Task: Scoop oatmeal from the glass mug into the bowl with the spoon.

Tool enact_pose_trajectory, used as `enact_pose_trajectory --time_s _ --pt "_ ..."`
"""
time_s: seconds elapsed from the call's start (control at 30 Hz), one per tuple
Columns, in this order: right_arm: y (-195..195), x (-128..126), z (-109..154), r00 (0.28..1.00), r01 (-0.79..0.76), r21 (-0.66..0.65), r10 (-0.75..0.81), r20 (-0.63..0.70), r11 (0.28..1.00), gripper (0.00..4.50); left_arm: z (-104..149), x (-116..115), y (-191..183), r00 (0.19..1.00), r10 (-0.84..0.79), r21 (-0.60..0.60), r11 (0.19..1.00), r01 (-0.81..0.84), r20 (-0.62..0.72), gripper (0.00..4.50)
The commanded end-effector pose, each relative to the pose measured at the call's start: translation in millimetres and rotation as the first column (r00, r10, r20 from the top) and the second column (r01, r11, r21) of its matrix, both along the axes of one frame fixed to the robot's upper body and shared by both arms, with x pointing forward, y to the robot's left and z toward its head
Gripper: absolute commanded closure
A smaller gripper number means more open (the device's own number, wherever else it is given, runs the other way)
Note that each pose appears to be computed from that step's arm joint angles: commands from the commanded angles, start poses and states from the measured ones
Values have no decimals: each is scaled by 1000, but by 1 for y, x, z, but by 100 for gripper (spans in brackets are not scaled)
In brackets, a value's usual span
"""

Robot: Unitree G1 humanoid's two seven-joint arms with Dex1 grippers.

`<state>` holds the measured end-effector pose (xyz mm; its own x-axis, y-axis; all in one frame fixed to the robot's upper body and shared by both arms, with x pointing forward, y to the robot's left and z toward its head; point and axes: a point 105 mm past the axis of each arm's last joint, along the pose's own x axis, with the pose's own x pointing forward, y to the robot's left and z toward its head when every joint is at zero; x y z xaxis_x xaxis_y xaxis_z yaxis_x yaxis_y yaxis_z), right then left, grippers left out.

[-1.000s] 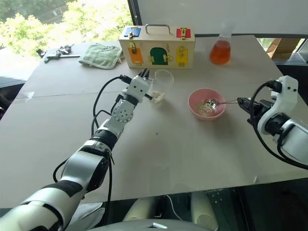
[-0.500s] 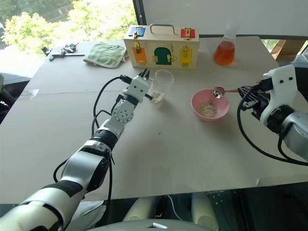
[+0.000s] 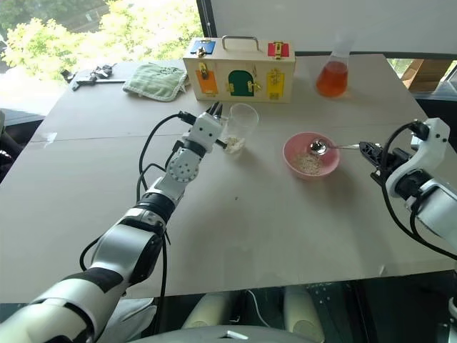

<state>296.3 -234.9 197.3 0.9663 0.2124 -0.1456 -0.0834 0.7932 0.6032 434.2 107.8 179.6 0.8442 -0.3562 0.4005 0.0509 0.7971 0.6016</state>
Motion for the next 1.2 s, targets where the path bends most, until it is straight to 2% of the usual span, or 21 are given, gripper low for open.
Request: enact_pose_trajectory --time_s 0.03,0.1,0.23,0.5,0.7,0.87,0.97,1.0,1.13,1.17,1.2 --pt "6 2 49 994 -12 268 -17 107 963 450 16 -3 -4 998 -21 -32 999 23 57 449" --pt "13 4 59 991 -32 308 -8 130 951 450 15 -3 -5 998 -25 -32 999 27 54 449" --pt "54 10 84 972 -172 329 106 208 929 450 13 -4 -9 998 -39 -20 999 40 52 449" --pt "94 16 78 951 -297 282 258 170 912 450 13 -6 -12 997 -54 -11 998 54 58 449" --pt "108 18 64 931 -364 217 346 117 906 450 17 -8 -11 995 -72 -25 997 73 64 449" --pt "112 25 68 927 -374 188 358 116 908 450 16 -10 -14 994 -98 -40 994 100 54 449" --pt "116 26 71 918 -394 186 374 134 900 346 16 -11 -15 993 -108 -47 993 110 50 450" --pt "117 26 72 915 -399 186 377 140 898 291 16 -11 -14 993 -110 -54 992 112 47 450" --pt "117 25 82 904 -419 202 385 184 885 139 14 -10 -9 995 -100 -101 990 102 27 450" --pt "115 25 85 904 -416 205 379 199 886 79 13 -10 -6 995 -92 -117 989 94 21 450" --pt "113 26 87 904 -412 204 371 211 888 49 13 -9 -3 996 -85 -138 987 86 14 450"
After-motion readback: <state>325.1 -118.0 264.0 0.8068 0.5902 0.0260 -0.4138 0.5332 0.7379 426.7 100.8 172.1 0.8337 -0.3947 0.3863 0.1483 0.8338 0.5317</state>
